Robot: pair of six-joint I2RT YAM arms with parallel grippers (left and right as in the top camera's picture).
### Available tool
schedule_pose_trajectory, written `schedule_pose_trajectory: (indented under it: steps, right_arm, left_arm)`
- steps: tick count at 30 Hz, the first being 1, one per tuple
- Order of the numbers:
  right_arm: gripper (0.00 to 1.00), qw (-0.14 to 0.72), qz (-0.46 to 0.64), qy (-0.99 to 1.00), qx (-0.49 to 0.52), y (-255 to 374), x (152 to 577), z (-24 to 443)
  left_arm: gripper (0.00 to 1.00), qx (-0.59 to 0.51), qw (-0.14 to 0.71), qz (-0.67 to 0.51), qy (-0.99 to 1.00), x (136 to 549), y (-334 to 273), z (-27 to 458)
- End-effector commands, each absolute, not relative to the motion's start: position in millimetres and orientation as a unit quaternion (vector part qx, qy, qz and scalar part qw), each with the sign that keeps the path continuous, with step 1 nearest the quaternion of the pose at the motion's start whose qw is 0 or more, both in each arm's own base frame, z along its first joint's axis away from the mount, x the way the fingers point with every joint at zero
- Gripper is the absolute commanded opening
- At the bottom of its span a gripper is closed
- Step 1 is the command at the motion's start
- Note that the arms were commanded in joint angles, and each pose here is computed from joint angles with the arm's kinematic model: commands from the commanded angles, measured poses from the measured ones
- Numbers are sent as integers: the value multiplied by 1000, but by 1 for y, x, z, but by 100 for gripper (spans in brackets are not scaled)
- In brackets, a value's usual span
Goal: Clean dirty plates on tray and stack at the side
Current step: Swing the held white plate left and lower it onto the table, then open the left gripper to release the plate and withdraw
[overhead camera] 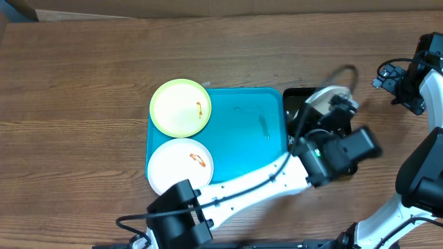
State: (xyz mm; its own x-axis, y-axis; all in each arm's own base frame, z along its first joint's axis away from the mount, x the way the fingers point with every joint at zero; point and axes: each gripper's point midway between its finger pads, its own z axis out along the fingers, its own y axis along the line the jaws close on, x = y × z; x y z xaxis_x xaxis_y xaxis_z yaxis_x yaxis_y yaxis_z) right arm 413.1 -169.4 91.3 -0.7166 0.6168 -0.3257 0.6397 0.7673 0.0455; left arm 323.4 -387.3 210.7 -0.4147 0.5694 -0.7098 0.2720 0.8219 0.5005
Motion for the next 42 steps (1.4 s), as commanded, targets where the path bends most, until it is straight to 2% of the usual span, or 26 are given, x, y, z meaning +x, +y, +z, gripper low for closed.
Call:
schedule_pose_trajectory:
  steps: [1,9,14,18,24,29,34,42]
  right_arm:
    - [100,165,-38,925,340,-169,414,92]
    - [100,165,-38,925,340,-169,414,92]
    - [100,165,-38,925,340,-169,414,92]
    - [100,165,-38,925,340,-169,414,92]
    - [100,165,-38,925,340,-169,415,92]
    - [100,165,-38,925,340,-169,414,92]
    - [100,165,-38,925,340,-169,415,92]
    - [100,165,-38,925,340,-169,414,92]
  left_arm:
    - [4,197,380,-8,904,332,-393,185]
    - [4,114,207,-193,952,395,-326,161]
    - [4,-23,188,-243,951,464,-203,165]
    - [4,-141,192,-221,946,489,-84,160]
    - [4,-296,165,-137,931,463,82,135]
    - [4,-390,138,-74,907,425,173,110]
    - [4,-435,125,-50,890,401,214,85]
    - [4,-432,113,-47,894,387,214,45]
